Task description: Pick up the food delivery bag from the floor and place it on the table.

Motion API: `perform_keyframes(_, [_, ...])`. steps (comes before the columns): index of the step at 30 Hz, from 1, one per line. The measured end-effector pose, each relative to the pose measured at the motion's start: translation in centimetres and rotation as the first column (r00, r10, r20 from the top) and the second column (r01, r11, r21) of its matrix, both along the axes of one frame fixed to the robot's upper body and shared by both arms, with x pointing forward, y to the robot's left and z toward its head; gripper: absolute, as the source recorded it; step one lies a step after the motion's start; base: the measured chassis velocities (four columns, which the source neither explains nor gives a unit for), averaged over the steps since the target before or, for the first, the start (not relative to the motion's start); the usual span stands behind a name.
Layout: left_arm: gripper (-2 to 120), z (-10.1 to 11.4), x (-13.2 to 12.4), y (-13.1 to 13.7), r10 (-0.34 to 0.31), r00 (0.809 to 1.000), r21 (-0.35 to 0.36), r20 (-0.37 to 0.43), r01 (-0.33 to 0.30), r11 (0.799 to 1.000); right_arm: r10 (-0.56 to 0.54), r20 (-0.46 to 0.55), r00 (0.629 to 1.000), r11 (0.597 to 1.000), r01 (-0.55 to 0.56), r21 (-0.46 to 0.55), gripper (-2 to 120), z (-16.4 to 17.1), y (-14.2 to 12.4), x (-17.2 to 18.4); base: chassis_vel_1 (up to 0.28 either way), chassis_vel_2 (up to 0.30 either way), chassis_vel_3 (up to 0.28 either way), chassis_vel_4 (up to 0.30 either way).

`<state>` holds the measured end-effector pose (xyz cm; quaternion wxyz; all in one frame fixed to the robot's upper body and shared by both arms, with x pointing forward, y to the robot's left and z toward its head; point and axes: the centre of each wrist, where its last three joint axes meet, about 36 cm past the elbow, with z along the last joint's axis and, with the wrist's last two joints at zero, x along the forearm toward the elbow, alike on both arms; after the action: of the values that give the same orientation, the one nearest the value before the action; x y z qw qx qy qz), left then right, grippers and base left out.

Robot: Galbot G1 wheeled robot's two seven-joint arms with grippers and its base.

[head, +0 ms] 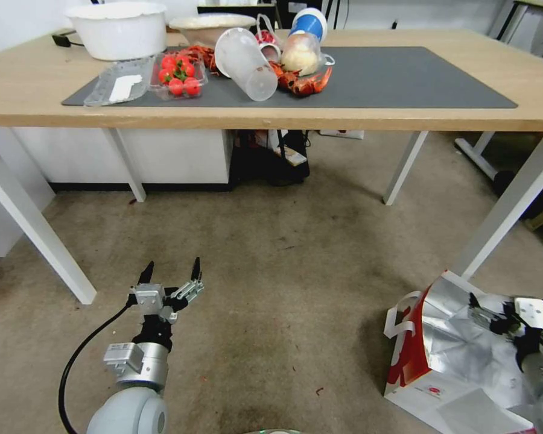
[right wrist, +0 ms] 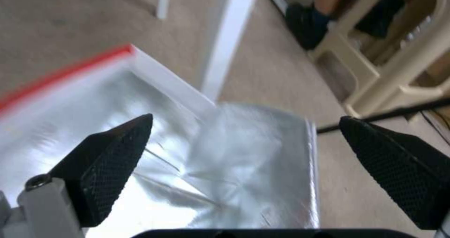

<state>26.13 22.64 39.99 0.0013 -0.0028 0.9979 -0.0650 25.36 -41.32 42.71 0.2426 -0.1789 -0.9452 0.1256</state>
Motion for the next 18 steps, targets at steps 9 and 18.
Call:
perform_keyframes(9, [100,0.0,0.0,-0.1,-0.004,1.000,0.000,0.002,0.004,1.000,-0.075,-0.029,0.997,0.996,0.076,0.046,100,-3.6,-2.2,1.2,0.000,0.000,0.000,0.000])
perform_keyframes(18, [100,0.0,-0.1,0.0,-0.002,1.000,0.002,0.003,0.002,1.000,-0.125,-0.061,0.990,0.991,0.128,0.038,100,-5.8,-3.7,2.0,0.000,0.000,0.000,0.000])
